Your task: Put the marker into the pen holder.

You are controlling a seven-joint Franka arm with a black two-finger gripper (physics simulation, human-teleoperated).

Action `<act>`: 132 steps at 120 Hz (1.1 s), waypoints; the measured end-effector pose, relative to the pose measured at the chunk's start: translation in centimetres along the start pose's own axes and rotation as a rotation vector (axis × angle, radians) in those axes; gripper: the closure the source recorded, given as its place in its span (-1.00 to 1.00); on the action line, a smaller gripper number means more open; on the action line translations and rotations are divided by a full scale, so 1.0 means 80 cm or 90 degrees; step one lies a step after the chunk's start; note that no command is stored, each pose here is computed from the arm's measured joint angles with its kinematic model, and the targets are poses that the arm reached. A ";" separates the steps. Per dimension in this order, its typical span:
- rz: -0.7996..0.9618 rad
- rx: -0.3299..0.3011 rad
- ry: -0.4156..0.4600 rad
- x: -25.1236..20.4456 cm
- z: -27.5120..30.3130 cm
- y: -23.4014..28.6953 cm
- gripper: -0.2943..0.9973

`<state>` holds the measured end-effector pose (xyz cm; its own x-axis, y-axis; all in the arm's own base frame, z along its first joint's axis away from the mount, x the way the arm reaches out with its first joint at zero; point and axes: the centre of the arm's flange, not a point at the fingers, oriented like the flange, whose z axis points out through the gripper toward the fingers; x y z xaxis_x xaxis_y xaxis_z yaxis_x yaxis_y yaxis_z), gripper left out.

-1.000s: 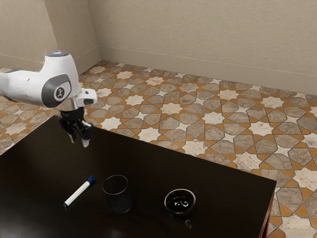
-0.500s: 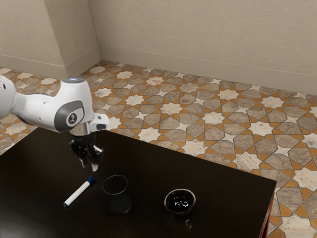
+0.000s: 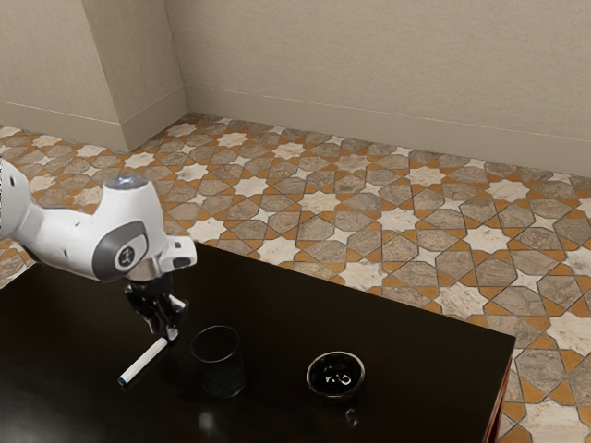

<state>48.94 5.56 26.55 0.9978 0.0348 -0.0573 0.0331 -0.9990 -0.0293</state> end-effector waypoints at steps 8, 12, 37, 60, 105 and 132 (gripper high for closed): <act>-0.001 0.000 0.002 0.000 0.005 0.000 0.17; -0.003 0.000 0.002 -0.002 0.008 -0.001 0.17; -0.011 -0.001 -0.003 -0.008 0.021 -0.005 0.17; -0.014 -0.002 -0.005 -0.008 0.027 -0.005 0.23; -0.013 0.014 0.127 -0.007 -0.111 -0.003 0.62; 0.065 0.007 0.268 -0.037 -0.254 0.085 0.67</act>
<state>47.42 -1.91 46.76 0.9324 -0.0808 0.3523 -0.0657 -0.9963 -0.0546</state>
